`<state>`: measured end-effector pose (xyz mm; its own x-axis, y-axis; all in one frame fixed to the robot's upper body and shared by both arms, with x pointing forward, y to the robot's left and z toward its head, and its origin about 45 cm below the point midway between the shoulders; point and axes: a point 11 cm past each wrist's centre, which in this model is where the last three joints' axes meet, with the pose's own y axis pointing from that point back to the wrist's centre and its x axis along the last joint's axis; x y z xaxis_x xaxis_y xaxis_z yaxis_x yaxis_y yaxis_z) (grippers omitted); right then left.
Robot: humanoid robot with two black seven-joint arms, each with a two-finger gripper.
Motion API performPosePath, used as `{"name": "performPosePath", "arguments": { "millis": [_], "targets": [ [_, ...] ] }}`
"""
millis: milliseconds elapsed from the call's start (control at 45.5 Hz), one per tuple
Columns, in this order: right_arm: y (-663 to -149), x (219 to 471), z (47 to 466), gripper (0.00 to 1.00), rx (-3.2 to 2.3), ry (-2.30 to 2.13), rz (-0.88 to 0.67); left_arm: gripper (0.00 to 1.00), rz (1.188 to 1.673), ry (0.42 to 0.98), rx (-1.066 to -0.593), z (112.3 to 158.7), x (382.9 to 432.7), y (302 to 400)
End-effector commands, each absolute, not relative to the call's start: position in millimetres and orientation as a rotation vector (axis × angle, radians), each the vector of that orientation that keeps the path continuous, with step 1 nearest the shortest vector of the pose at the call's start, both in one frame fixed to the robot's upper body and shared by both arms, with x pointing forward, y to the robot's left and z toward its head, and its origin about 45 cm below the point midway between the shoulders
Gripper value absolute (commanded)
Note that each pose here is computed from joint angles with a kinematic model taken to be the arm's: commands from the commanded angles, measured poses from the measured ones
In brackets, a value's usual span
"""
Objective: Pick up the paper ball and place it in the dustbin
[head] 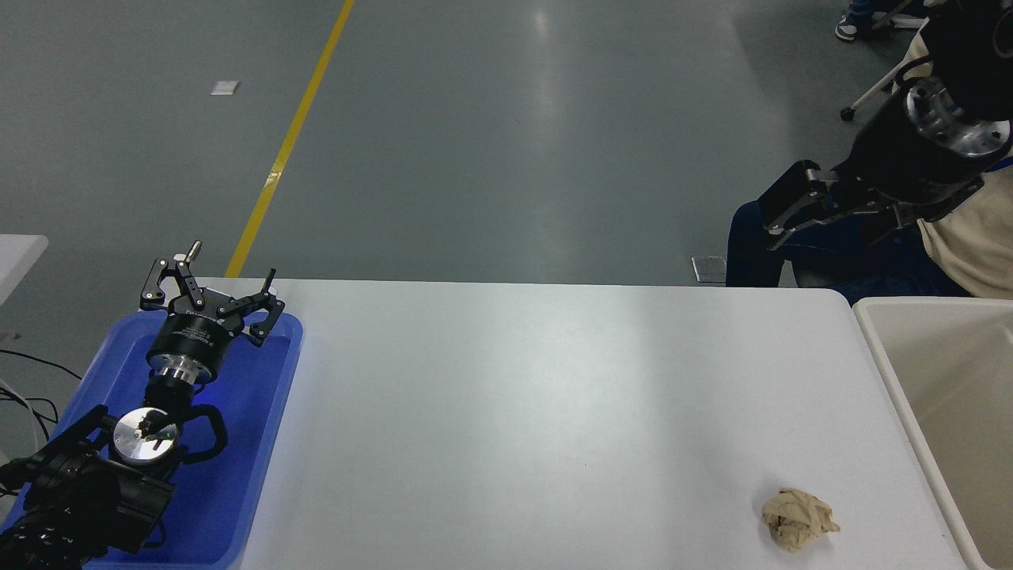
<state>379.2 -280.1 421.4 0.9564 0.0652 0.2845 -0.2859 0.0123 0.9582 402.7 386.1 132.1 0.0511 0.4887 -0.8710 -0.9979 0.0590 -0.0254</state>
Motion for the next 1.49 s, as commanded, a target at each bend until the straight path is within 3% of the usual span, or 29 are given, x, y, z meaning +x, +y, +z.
{"name": "performPosePath", "arguments": {
  "millis": [0, 418, 901, 1473],
  "targets": [
    [-280.2, 379.2, 422.0, 1.0, 1.538, -0.179, 0.277, 1.0, 1.342, 0.822, -0.819, 132.8, 403.0, 385.9],
    [-275.9, 380.4, 434.2, 1.0, 1.54, -0.196, 0.308, 1.0, 1.341, 0.825, -0.812, 132.2, 402.9, 385.2],
    [-283.1, 378.5, 417.8, 1.0, 1.538, -0.176, 0.263, 1.0, 1.341, 0.825, -0.812, 132.2, 402.9, 385.2],
    [-325.1, 367.3, 390.3, 1.0, 1.553, -0.213, 0.121, 1.0, 1.344, 0.824, -0.813, 132.0, 402.8, 385.8]
  ]
}}
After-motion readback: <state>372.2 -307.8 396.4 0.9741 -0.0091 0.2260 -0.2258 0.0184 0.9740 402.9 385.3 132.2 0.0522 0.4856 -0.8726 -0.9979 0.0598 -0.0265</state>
